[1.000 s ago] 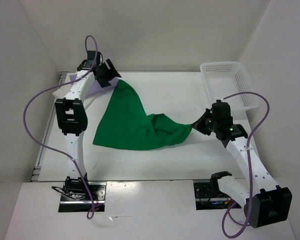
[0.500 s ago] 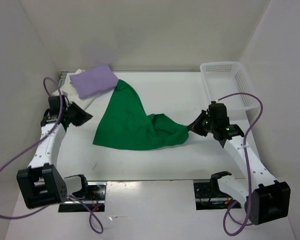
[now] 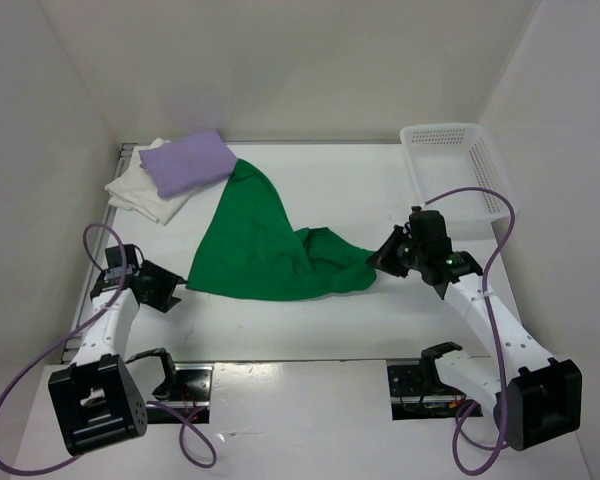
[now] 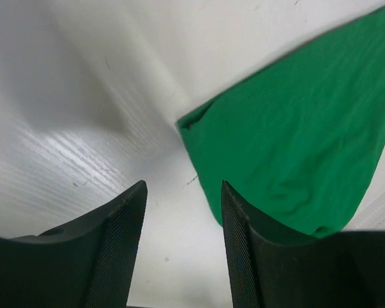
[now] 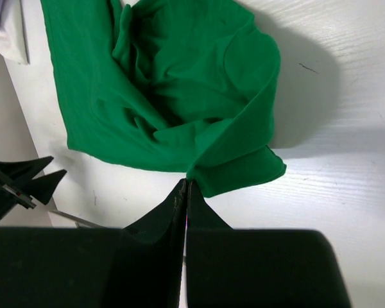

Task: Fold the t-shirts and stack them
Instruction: Flatten out the tshirt

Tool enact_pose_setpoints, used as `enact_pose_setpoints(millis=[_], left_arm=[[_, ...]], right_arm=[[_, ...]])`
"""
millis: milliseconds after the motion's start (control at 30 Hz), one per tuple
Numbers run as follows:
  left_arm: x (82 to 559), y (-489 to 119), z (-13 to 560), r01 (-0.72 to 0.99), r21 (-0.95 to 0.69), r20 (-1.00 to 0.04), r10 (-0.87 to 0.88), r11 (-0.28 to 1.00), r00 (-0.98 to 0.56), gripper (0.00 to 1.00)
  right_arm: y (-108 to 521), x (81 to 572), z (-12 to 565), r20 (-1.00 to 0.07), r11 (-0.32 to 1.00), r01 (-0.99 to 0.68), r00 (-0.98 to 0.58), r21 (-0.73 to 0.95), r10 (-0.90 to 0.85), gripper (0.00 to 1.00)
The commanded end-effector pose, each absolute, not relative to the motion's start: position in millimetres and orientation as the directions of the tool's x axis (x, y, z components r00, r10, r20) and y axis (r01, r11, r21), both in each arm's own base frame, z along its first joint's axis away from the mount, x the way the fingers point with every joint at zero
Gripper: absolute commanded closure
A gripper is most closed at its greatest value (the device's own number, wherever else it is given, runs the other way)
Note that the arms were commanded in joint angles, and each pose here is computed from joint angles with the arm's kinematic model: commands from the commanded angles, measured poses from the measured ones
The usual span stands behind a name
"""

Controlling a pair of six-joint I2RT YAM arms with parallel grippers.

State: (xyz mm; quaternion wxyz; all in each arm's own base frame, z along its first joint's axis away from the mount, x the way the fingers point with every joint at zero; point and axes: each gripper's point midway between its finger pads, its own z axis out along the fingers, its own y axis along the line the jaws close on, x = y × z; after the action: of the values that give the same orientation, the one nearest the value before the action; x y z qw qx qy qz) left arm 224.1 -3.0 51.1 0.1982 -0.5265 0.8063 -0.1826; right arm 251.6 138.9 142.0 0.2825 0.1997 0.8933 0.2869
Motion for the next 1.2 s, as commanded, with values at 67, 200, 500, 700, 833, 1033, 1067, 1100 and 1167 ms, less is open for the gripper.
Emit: enact_pose_setpoints(millis=[67,200,500,700,833,1033,1067,1100,1167], left_arm=[[246.4,8.8,44.0,-0.772,-0.549,-0.15,-0.947,0.319,-0.285,0.44],[255.2,7.1,31.9,-0.783,-0.55,-0.117,-0.955,0.29,-0.272,0.51],[266.3,-4.6,10.3,-0.809,-0.496,-0.091,-0.945,0.316,-0.313,0.66],[275.1,-0.3,27.3,-0.787,-0.496,-0.14,-0.928,0.366,-0.344,1.0],[301.4,-3.2,103.9,-0.656,-0.601,-0.276,-0.889,0.456,-0.365,1.0],[343.0,-25.7,281.7,-0.303,-0.741,-0.495,-0.792,0.599,-0.356,1.0],[344.2,-27.6,306.7,-0.255,-0.75,-0.52,-0.782,0.61,-0.343,1.0],[350.7,-29.9,360.6,-0.152,-0.763,-0.571,-0.765,0.628,-0.298,1.0],[350.4,-28.4,414.9,-0.051,-0.774,-0.601,-0.758,0.631,-0.254,1.0]], right_arm=[[144.5,253.2,148.0,-0.421,0.754,0.143,-0.756,0.641,0.501,1.0],[144.4,252.9,150.4,-0.427,0.753,0.138,-0.752,0.644,0.502,1.0],[144.8,254.4,151.9,-0.432,0.751,0.132,-0.748,0.647,0.503,1.0],[140.2,259.3,156.6,-0.453,0.76,0.143,-0.728,0.634,0.515,1.0],[139.1,270.4,189.1,-0.489,0.758,0.126,-0.695,0.64,0.528,1.0],[120.2,285.7,300.9,-0.658,0.8,0.051,-0.538,0.598,0.527,1.0],[117.8,287.5,318.6,-0.672,0.798,0.045,-0.512,0.6,0.535,1.0],[113.0,283.4,362.9,-0.713,0.796,-0.001,-0.446,0.605,0.541,1.0],[104.7,286.7,398.5,-0.752,0.809,-0.013,-0.378,0.587,0.54,1.0]])
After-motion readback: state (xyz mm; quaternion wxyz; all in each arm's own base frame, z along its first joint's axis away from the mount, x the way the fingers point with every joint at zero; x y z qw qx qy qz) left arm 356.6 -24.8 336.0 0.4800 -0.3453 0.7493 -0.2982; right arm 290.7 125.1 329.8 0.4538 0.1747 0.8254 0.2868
